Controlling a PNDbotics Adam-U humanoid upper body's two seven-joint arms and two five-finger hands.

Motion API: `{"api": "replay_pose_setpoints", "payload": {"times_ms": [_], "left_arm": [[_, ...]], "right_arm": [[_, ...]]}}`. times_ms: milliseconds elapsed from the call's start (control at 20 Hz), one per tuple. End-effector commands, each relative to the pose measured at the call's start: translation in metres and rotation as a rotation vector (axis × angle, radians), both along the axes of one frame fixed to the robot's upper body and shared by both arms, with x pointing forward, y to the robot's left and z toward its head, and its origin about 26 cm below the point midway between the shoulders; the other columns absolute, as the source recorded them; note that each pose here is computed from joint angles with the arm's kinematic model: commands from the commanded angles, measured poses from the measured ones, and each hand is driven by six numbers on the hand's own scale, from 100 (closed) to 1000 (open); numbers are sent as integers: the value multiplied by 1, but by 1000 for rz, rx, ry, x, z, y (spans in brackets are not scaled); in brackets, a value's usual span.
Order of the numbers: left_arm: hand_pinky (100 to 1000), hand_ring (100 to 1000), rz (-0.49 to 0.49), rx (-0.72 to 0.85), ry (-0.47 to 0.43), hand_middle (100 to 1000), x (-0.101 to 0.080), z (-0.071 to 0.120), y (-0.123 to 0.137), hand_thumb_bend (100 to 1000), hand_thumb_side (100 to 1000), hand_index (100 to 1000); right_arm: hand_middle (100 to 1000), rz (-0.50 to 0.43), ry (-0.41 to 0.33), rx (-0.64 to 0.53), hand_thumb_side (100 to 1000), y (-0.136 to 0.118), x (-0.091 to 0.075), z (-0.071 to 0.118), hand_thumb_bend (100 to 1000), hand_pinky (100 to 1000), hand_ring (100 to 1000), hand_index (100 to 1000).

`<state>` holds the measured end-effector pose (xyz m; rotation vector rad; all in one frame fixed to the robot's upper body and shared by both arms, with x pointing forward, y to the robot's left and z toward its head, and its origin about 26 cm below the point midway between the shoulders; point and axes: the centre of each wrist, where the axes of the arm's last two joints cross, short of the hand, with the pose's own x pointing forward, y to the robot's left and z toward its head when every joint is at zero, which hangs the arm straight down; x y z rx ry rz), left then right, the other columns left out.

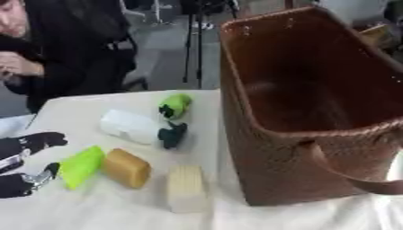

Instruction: Pick up objects on the table and place them in the box.

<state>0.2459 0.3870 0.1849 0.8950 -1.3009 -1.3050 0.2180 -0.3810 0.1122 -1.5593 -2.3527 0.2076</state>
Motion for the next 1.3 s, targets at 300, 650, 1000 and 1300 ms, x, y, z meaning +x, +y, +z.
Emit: {"api": "replay_pose_setpoints", "payload": {"times_ms": [300, 650, 1000, 1300], "left_arm": [[1000, 1000, -20, -51, 27, 1000, 5, 9, 0, 100, 1000, 1000], [1000, 1000, -21, -48, 163, 1000, 9, 13, 1, 247, 1000, 1000], [1000, 1000, -16, -56, 113, 1000, 15, 20, -3, 100, 1000, 1000], [1000, 1000, 8, -58, 56, 1000, 17, 18, -3, 100, 1000, 1000]], "right_arm": [[777, 104, -188, -17, 863, 1, 2, 8, 100, 816, 783, 704], [776, 105, -187, -13, 863, 3, 3, 7, 100, 815, 781, 697], [772, 108, -188, -5, 861, 5, 4, 6, 100, 814, 779, 682], [771, 117, -192, 0, 862, 6, 5, 7, 100, 815, 778, 680]]}}
